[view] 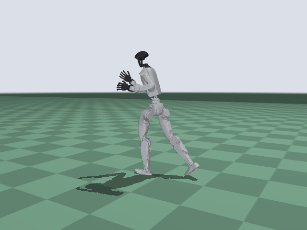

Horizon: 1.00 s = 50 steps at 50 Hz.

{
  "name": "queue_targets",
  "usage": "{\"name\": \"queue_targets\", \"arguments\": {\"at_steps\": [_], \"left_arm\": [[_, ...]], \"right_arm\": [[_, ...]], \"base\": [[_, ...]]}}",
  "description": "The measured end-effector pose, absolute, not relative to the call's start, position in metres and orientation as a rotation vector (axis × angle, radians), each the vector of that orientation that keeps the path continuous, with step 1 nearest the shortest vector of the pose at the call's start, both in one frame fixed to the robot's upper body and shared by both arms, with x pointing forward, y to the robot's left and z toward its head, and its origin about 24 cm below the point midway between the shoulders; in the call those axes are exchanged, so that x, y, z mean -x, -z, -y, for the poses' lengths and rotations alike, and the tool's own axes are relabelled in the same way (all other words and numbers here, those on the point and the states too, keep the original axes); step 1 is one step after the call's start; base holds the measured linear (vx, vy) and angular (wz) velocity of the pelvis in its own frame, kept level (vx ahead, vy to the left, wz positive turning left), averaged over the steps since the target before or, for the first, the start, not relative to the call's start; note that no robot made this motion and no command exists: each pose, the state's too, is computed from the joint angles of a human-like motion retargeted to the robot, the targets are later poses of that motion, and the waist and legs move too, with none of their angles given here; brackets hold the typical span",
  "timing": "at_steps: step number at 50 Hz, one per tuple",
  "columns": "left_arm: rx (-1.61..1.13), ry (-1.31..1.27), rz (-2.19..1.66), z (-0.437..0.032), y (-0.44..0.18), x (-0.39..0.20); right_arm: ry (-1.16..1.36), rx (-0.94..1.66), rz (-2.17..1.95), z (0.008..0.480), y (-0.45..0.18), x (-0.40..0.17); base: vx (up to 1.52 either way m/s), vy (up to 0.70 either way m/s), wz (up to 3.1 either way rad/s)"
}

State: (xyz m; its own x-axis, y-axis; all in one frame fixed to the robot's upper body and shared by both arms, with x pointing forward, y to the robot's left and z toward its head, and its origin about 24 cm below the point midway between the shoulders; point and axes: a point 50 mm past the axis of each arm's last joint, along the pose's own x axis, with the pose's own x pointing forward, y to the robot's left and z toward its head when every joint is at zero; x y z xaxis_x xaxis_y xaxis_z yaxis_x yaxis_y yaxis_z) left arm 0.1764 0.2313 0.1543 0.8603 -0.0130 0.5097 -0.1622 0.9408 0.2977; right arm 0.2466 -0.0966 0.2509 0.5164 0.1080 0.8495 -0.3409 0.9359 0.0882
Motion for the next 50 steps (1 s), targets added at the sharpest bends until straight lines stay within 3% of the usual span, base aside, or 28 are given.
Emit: {"name": "queue_targets", "arguments": {"at_steps": [4,7,10,13,16,18,24,29,34,39,42,45,48,50], "left_arm": [[-0.481,-0.263,1.077,-0.182,-0.247,-0.23],[-0.669,-0.32,1.179,-0.148,-0.319,-0.276],[-0.927,-0.358,0.982,-0.14,-0.364,-0.337],[-1.309,-0.437,0.677,-0.165,-0.373,-0.392],[-1.77,-0.462,0.278,-0.208,-0.368,-0.41],[-1.829,-0.454,0.136,-0.223,-0.373,-0.408],[-1.566,-0.681,0.851,-0.187,-0.45,-0.346],[-0.955,-0.431,1.302,-0.157,-0.357,-0.278],[-0.488,0.05,0.978,-0.164,-0.234,-0.234],[-0.515,-0.03,0.685,-0.21,-0.178,-0.205],[-0.518,-0.201,0.691,-0.239,-0.184,-0.19],[-0.563,-0.32,0.721,-0.255,-0.201,-0.199],[-0.562,-0.372,0.77,-0.256,-0.22,-0.224],[-0.481,-0.344,0.818,-0.24,-0.225,-0.24]], "right_arm": [[-0.31,-0.039,1.186,0.092,-0.276,-0.226],[-0.393,-0.008,1.119,0.093,-0.253,-0.208],[-0.503,0.073,0.988,0.1,-0.223,-0.189],[-0.535,0.146,0.872,0.114,-0.204,-0.18],[-0.56,0.203,0.848,0.114,-0.2,-0.185],[-0.581,0.254,0.937,0.106,-0.213,-0.188],[-0.277,0.463,1.529,0.075,-0.307,-0.201],[0.127,0.703,1.344,0.057,-0.346,-0.3],[0.216,0.998,0.744,0.086,-0.312,-0.405],[0.292,1.311,0.567,0.158,-0.309,-0.419],[0.424,1.116,0.757,0.177,-0.347,-0.399],[0.416,0.548,0.962,0.176,-0.371,-0.365],[0.238,-0.029,1.012,0.164,-0.338,-0.333],[0.11,-0.219,0.967,0.156,-0.293,-0.313]], "base": [[1.16,0.17,0.9],[1.11,0.07,0.43],[1.14,0.04,0.76],[1.2,-0.07,1.15],[1.24,-0.24,0.79],[1.24,-0.3,-0.29],[1.15,-0.15,-1.53],[1.08,0.07,-0.46],[1.14,0.22,-1.31],[1.15,0.4,0.17],[1.05,0.33,1.22],[0.9,0.16,1.53],[0.77,0.04,0.79],[0.66,0.0,0.53]]}}
